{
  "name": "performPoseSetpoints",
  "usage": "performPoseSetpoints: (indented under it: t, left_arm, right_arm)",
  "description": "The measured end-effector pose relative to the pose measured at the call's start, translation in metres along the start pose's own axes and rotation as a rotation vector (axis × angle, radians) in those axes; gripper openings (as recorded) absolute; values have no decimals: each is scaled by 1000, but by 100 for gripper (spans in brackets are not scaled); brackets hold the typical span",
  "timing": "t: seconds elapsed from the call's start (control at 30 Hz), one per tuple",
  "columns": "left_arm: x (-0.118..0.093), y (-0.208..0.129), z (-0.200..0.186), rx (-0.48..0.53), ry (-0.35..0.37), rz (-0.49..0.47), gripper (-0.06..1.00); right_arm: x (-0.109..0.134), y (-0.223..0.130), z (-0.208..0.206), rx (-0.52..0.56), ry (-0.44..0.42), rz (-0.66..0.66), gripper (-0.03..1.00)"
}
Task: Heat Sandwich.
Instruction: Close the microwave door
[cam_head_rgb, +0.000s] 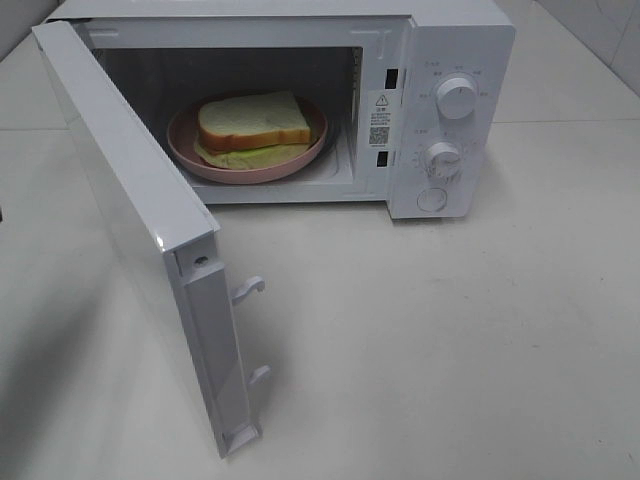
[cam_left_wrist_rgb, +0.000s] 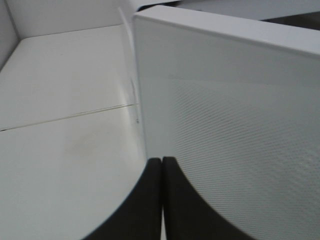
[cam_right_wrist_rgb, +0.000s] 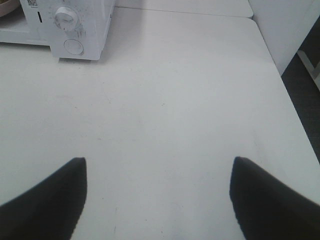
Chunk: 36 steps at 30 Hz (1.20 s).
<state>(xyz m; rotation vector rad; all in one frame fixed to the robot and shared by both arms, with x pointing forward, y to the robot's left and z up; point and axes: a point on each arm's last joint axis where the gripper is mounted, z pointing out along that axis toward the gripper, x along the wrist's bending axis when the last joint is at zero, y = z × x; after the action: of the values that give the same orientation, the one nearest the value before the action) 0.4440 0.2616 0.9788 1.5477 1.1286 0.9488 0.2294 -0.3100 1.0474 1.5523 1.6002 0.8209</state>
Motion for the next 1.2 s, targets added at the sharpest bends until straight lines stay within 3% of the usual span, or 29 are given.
performPoseSetpoints:
  t: [0.33, 0.47, 1.2]
  left_arm:
    - [-26, -16, 22, -18, -138, -24, 0]
    - [-41, -24, 29, 19, -193, -27, 0]
    - [-104, -15, 75, 12, -308, -79, 0]
  right_arm:
    - [0, 0, 0, 0, 0, 0, 76]
    - [0, 0, 0, 0, 0, 0, 76]
    - [0, 0, 0, 0, 0, 0, 76]
